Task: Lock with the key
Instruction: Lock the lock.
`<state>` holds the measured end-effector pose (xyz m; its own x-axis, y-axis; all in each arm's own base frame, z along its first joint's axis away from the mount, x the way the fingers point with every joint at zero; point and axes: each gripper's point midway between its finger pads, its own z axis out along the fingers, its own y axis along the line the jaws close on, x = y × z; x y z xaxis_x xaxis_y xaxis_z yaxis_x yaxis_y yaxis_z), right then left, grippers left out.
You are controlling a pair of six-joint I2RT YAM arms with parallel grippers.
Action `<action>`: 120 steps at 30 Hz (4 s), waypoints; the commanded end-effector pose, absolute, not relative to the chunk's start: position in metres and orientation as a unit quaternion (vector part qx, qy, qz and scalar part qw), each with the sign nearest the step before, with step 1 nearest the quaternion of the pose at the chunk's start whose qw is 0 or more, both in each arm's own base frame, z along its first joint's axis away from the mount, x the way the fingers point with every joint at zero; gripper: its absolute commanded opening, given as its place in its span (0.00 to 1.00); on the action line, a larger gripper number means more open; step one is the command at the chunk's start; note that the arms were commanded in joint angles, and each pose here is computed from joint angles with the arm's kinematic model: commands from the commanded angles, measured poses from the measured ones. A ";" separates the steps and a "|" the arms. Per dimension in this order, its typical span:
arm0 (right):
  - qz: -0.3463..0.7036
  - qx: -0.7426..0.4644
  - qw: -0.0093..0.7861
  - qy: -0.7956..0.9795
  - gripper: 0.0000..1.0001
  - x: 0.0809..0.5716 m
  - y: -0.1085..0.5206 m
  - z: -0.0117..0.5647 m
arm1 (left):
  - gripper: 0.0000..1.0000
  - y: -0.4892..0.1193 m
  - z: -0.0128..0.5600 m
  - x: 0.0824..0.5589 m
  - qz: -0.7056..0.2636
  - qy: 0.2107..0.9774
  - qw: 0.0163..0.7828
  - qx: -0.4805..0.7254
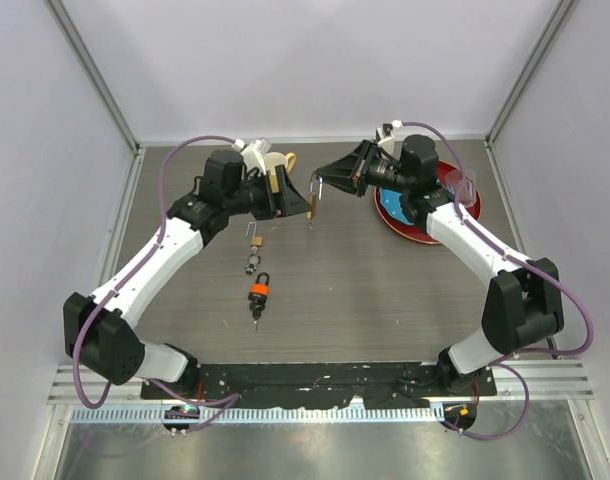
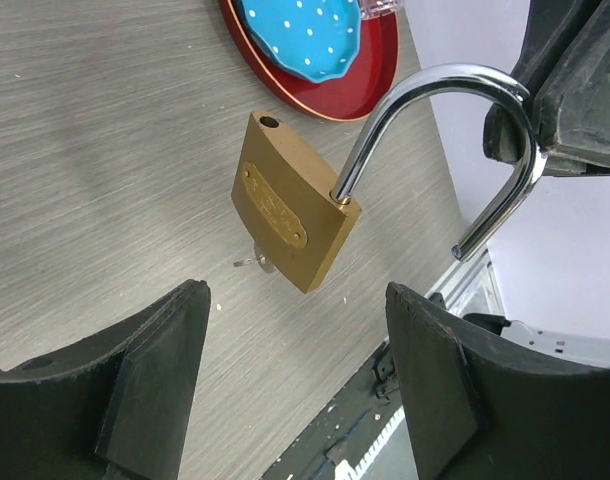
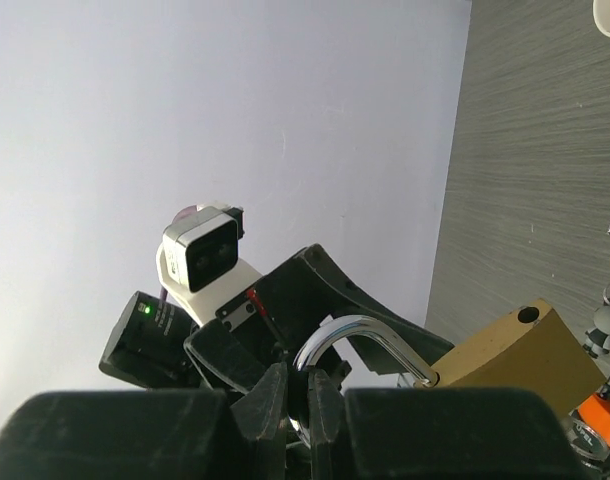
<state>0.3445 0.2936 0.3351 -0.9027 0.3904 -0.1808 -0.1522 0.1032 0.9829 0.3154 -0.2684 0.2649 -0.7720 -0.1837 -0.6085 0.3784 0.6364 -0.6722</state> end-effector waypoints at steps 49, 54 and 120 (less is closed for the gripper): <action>0.665 0.030 0.253 0.702 0.13 0.330 0.273 0.361 | 0.00 -0.296 0.295 0.336 -0.375 0.823 0.402 0.147; 0.616 0.011 0.268 0.740 0.29 0.332 0.265 0.336 | 0.00 -0.287 0.304 0.321 -0.401 0.824 0.363 0.170; 0.656 -0.109 0.239 0.707 0.02 0.289 0.314 0.356 | 0.05 -0.297 0.317 0.251 -0.482 0.804 0.182 0.297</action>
<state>0.2851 0.3158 0.3051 -0.9295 0.0443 -0.3663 -0.3559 0.1541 0.9217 0.2488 -0.2827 0.2759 -0.8163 0.3496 -0.4598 0.5770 0.4557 -0.6778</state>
